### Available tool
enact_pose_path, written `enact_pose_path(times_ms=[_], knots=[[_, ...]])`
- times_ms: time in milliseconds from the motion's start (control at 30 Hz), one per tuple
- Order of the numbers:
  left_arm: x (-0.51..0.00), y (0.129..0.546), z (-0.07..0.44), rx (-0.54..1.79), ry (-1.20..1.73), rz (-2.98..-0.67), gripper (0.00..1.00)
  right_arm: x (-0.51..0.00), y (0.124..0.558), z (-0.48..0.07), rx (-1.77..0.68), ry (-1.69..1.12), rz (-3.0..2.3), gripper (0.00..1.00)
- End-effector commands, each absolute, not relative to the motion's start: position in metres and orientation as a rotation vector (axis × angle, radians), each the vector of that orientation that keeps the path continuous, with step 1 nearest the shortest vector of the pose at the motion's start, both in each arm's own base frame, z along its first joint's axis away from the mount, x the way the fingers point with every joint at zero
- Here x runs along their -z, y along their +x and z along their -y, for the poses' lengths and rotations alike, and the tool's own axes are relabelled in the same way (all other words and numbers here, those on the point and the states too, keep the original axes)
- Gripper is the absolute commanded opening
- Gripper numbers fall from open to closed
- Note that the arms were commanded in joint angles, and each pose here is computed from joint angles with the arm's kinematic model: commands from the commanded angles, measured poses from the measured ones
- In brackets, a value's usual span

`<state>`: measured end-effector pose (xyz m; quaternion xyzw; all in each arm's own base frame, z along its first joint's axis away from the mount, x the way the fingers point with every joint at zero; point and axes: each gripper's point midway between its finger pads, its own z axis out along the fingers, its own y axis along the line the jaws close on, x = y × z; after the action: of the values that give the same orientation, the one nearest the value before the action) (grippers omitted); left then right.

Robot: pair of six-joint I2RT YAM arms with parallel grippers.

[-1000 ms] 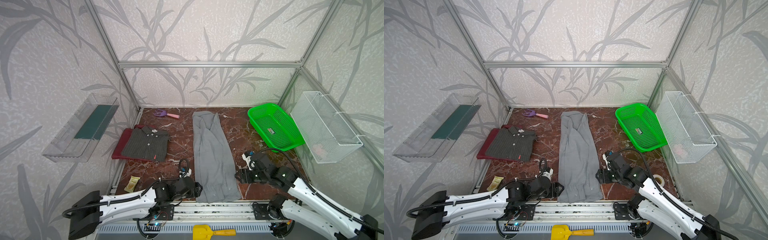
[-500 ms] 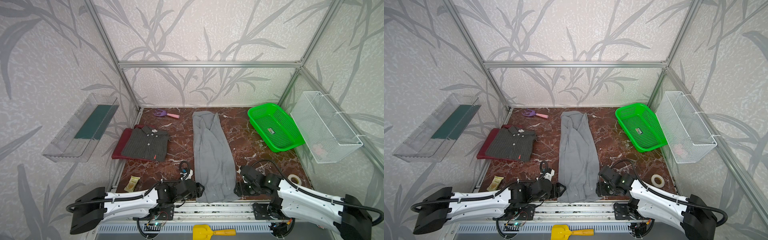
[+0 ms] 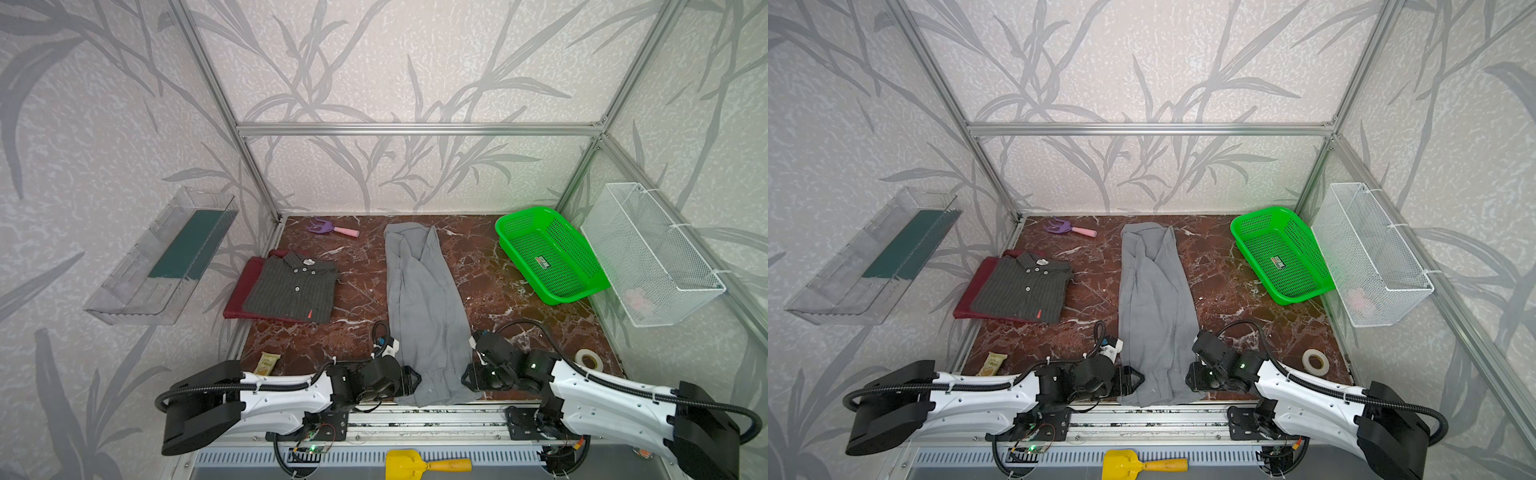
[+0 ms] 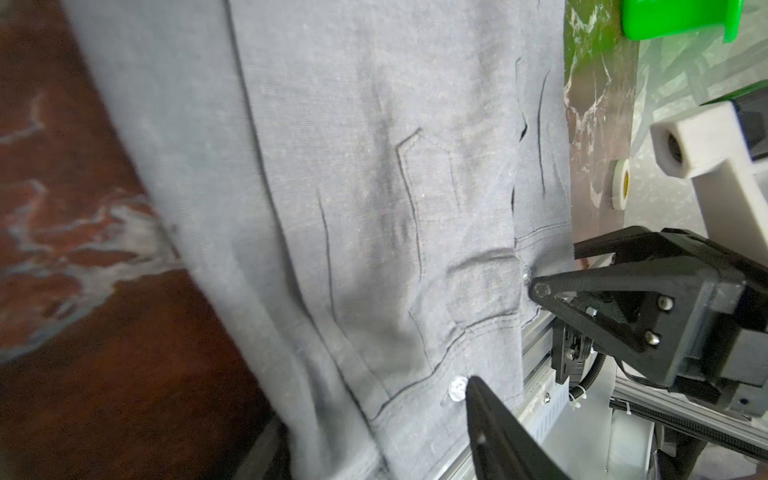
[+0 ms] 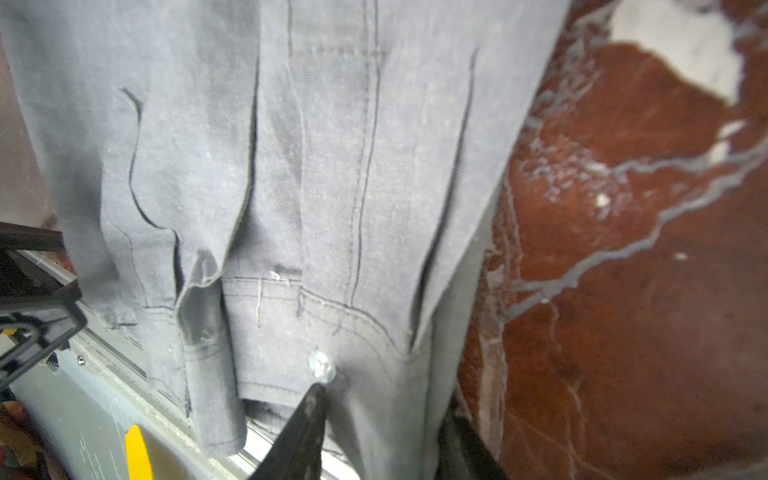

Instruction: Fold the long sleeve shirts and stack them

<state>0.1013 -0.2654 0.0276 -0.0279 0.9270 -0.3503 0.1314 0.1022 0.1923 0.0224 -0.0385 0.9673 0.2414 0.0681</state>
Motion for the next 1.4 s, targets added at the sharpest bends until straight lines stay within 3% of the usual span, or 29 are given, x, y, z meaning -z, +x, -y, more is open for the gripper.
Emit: enact_pose_path(times_ms=[0,167,767,1000,1367], knots=[[0.017,0.078,0.233,0.781,-0.029,-2.887,0.63,-0.01,0.091,-0.184,-0.686,-0.111,-2.971,0.38],[0.023,0.077,0.235,0.776,-0.015,-2.901,0.45,-0.014,0.091,-0.186,-0.691,-0.124,-2.962,0.32],[0.003,0.102,0.242,0.8,-0.033,-2.782,0.16,-0.029,0.093,-0.2,-0.762,-0.185,-2.911,0.18],[-0.022,0.118,0.246,0.847,-0.075,-2.699,0.0,-0.036,0.094,-0.205,-0.787,-0.207,-2.888,0.14],[-0.065,0.126,0.263,0.98,-0.145,-2.631,0.0,-0.066,0.099,-0.212,-0.813,-0.249,-2.824,0.04]])
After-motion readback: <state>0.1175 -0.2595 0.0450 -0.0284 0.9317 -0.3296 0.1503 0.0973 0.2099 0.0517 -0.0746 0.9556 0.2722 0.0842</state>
